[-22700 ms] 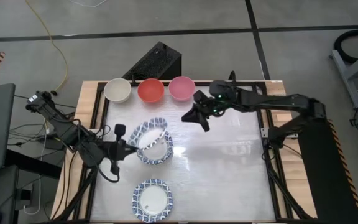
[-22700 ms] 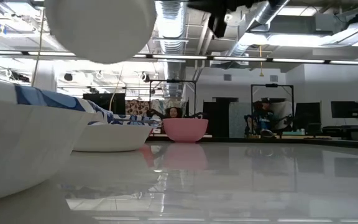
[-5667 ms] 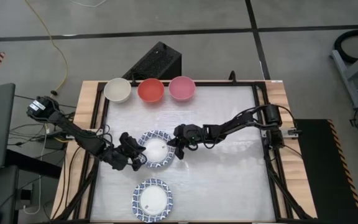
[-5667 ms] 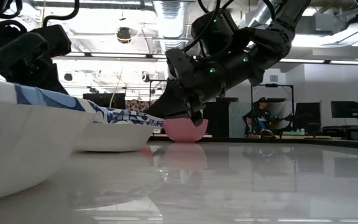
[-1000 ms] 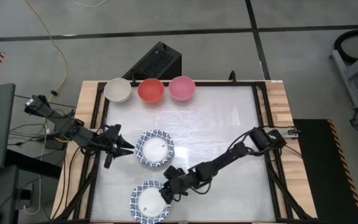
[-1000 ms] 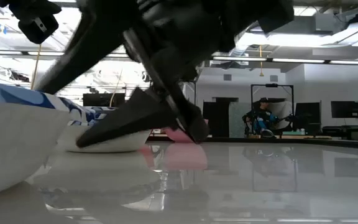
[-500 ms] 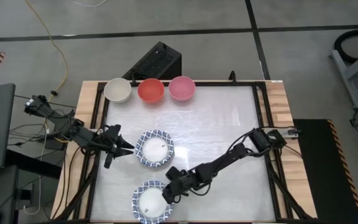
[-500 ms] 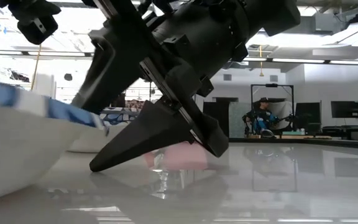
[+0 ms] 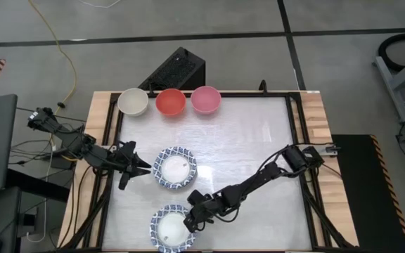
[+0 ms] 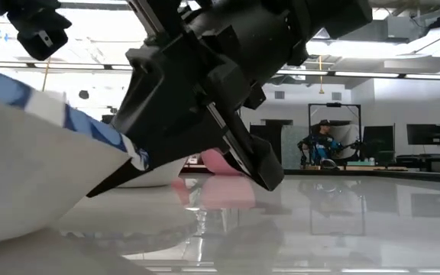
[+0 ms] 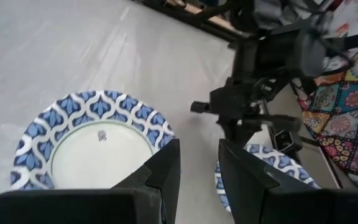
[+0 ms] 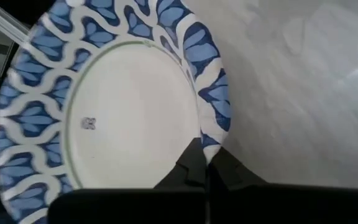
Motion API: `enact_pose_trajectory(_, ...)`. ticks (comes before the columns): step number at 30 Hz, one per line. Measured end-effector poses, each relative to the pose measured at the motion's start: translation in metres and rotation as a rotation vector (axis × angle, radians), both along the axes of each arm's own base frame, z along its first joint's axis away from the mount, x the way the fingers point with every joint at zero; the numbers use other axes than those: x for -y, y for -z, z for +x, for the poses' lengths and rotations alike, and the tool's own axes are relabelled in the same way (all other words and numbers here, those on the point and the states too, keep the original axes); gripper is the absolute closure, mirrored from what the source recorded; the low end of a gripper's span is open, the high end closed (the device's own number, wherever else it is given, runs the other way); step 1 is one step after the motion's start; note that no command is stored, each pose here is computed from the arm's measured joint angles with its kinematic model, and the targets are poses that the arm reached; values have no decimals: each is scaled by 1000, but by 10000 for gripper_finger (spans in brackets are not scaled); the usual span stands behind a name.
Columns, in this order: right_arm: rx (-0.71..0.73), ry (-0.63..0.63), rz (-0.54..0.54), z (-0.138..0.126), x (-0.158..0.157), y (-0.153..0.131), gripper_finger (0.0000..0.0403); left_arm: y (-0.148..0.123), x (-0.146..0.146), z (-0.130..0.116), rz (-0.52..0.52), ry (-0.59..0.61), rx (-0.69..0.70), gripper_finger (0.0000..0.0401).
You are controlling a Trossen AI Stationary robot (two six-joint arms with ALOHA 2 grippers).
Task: Nest bowls inside each other by size order
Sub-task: Stack the white patterned bowl on top of the white patterned bowl
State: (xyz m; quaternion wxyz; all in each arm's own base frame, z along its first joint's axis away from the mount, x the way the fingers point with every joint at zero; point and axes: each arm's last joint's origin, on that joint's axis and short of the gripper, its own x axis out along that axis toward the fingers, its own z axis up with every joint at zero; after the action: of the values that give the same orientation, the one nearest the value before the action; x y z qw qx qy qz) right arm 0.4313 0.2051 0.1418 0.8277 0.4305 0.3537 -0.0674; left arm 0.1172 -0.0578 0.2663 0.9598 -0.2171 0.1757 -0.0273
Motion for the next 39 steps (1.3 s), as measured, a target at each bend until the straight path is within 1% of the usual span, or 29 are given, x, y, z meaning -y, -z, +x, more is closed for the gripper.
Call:
enact_pose_trajectory(6, 15, -3, -6, 5, -2, -9, 392, 8, -4, -3, -21, -98, -81, 303)
enact_pose_trajectory(8, 16, -1, -9, 6, -1, -12, 392, 10, -5, -4, -18, -112, -97, 303)
enact_pose_trajectory(14, 8, -10, -35, 13, 0, -26, 391, 11, -5, -4, -10, -112, -103, 303)
enact_pose_trajectory(21, 2, -47, -106, 21, 5, -47, 391, 11, -5, -4, -4, -112, -108, 303)
enact_pose_trajectory(25, 23, -53, -143, 25, 9, -55, 390, 12, -5, -4, 22, -103, -112, 303)
enact_pose_trajectory(33, 45, -71, -104, 34, 17, -75, 390, 12, -5, -4, 20, -104, -110, 303)
enact_pose_trajectory(39, 33, -112, -145, 35, 17, -90, 390, 11, -6, -4, 41, -125, -102, 303)
